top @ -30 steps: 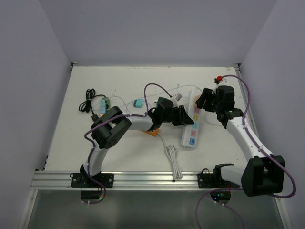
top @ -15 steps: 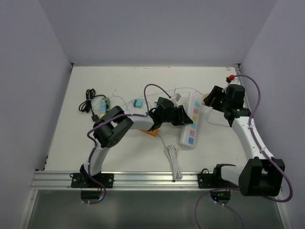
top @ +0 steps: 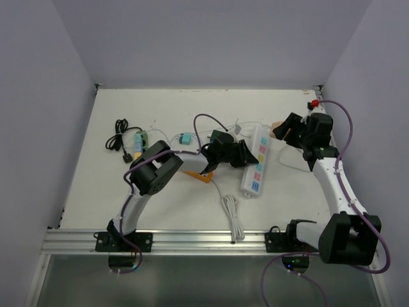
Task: Pull the plug off the socket
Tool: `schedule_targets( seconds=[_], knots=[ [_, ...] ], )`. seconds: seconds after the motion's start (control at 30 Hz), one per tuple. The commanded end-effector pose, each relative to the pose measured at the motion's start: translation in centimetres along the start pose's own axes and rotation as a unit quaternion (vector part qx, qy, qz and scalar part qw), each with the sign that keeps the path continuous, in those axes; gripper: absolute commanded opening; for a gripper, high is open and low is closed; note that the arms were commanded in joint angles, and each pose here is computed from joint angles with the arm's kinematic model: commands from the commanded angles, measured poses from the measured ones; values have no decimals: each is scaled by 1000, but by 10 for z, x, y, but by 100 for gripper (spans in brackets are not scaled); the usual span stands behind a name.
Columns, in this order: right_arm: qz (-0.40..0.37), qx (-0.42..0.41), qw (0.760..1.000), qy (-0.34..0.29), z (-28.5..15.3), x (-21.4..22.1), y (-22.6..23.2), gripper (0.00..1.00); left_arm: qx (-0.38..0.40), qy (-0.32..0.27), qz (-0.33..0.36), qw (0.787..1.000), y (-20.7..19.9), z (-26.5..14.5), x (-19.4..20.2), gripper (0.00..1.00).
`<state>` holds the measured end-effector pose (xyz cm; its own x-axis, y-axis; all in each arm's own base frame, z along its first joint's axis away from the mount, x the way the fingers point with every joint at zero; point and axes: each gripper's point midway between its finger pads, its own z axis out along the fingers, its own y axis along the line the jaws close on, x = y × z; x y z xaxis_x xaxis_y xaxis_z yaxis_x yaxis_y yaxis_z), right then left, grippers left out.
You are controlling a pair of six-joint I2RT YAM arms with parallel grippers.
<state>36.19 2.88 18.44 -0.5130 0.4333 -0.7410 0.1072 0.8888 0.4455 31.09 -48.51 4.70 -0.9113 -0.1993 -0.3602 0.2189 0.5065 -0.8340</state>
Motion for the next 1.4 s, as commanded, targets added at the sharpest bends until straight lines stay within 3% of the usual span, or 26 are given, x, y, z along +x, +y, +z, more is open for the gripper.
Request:
schedule_targets(
  seconds=[0.0,0.1,0.17,0.23,0.33,0.83,1.0,1.2,1.23,1.37],
  knots=[
    [6,-39,998,-41,-10,-27,22,9,-43,-16,51,998,26,19,-7,32],
    [6,-39,998,-40,-11,-27,23,9,-41,-13,59,997,20,33,-9,45],
    [5,-37,999,-38,-11,-26,22,9,-37,-13,57,998,16,36,-11,66],
    [6,-35,999,-38,-11,-26,21,9,-43,-6,61,997,18,36,-9,78],
    [10,-40,998,-40,-13,-26,24,10,-53,-1,72,996,20,30,-7,87],
    [27,-70,997,-23,-9,-21,34,13,-123,-34,208,970,-23,-55,-46,91],
    [37,-121,992,18,8,-5,50,16,-117,-53,240,962,-53,-113,-53,91],
    [-32,-150,983,103,41,50,99,19,-105,-121,297,941,-101,-199,-74,93],
    [-38,-159,980,114,42,61,109,18,-103,-140,318,932,-111,-220,-80,94],
    [-35,-150,978,138,64,85,115,19,-200,-193,349,895,-89,-286,-103,100]
  ],
)
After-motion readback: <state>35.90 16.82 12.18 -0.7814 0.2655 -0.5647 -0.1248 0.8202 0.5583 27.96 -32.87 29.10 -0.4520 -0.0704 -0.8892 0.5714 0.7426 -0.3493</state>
